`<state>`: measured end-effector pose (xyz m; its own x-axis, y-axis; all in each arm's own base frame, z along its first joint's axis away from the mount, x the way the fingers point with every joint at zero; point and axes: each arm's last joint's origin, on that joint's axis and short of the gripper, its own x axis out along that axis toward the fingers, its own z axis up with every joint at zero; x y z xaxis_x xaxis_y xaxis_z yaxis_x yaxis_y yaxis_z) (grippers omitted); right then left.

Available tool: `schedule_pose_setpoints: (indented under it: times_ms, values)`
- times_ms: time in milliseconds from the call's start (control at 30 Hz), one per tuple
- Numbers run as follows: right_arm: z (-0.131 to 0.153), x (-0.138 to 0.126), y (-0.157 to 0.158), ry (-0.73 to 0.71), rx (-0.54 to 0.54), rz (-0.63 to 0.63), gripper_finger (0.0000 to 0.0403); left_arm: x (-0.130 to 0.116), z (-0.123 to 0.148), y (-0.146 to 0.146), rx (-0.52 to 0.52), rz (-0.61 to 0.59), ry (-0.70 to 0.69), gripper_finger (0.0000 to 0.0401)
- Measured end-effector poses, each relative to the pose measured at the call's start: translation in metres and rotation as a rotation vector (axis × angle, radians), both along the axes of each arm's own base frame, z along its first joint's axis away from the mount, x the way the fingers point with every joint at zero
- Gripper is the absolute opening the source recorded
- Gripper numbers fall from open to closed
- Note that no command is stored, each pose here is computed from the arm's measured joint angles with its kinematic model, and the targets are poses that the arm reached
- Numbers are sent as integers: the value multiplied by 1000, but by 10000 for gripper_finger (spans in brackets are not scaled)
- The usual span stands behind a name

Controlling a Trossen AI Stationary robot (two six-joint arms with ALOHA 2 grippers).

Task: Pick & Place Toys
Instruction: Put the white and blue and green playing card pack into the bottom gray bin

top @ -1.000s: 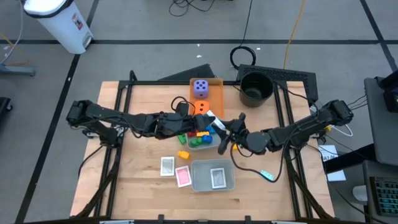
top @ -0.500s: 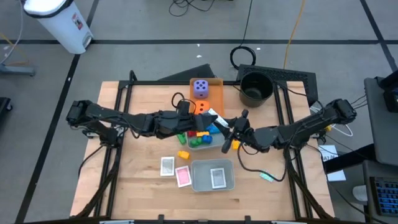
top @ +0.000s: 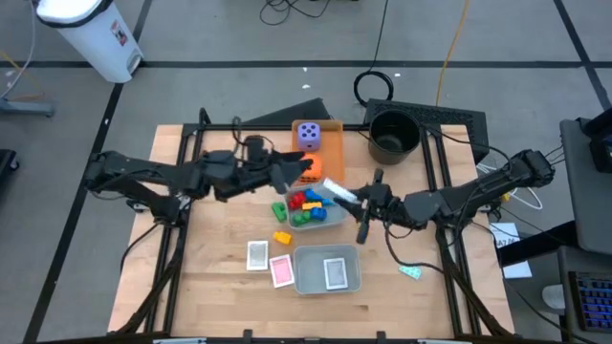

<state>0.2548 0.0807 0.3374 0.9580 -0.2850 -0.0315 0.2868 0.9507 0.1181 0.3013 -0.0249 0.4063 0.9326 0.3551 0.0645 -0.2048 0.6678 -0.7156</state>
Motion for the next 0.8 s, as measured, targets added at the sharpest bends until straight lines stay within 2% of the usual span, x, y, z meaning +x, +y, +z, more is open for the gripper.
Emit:
schedule_pose_setpoints:
  times_ms: [133, 433, 633, 800]
  values:
    - [-11, -2, 10, 96, 27, 126, 73, -19, 13, -3, 53, -22, -1, 347]
    - [-35, -3, 2, 364, 319, 439, 64, -45, 23, -13, 120, -150, 40, 347]
    - [-46, 11, -12, 446, 445, 541, 65, -45, 15, -15, 138, -168, 130, 347]
    - [-56, 35, -18, 555, 509, 631, 64, -45, 9, -16, 146, -202, 184, 347]
